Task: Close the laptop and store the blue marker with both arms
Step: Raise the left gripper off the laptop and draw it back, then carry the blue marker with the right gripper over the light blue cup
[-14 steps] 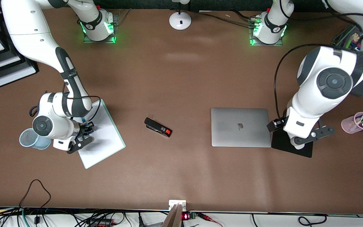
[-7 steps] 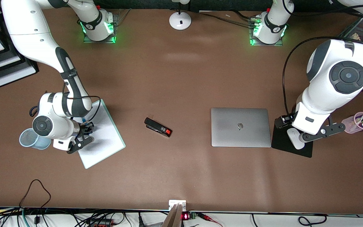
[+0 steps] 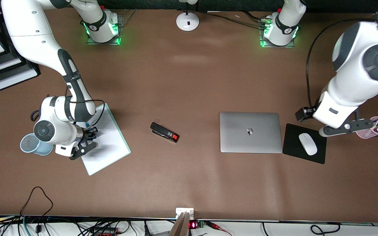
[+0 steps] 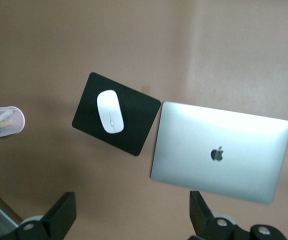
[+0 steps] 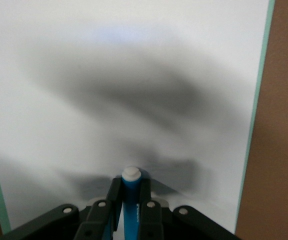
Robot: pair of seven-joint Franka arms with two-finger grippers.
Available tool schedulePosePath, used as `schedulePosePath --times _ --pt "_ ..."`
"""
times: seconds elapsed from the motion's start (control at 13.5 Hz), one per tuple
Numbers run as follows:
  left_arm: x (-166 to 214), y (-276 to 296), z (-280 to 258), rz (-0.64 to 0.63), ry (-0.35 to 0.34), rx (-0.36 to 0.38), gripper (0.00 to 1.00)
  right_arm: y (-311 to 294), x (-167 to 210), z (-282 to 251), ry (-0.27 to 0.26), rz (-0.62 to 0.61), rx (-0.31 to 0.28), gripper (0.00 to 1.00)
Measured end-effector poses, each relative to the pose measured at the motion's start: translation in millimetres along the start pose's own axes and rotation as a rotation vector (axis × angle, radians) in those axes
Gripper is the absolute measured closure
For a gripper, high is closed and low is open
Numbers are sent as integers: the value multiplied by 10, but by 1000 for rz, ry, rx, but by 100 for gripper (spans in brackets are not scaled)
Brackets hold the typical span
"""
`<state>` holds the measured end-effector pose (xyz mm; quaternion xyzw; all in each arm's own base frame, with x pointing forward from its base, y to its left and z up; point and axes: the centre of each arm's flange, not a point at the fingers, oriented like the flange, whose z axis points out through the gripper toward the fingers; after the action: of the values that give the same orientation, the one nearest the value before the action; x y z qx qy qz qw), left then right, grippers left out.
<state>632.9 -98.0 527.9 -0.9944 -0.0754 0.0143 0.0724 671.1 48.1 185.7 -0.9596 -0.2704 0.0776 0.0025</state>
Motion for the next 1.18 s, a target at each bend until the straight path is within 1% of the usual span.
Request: schedulePosePath --times 0.3,0.74,0.89,1.18 --pt "-66 -220 -112 33 -28 -15 0 1 0 3 0 0 0 82" --pt "-214 -206 -125 55 -57 -2 0 9 6 -9 4 1 -1 82" --pt "-242 -206 -125 58 -60 2 0 43 62 -115 30 2 -14 82" --pt "-297 -204 -110 60 -68 5 0 158 221 -575 113 6 -58 82"
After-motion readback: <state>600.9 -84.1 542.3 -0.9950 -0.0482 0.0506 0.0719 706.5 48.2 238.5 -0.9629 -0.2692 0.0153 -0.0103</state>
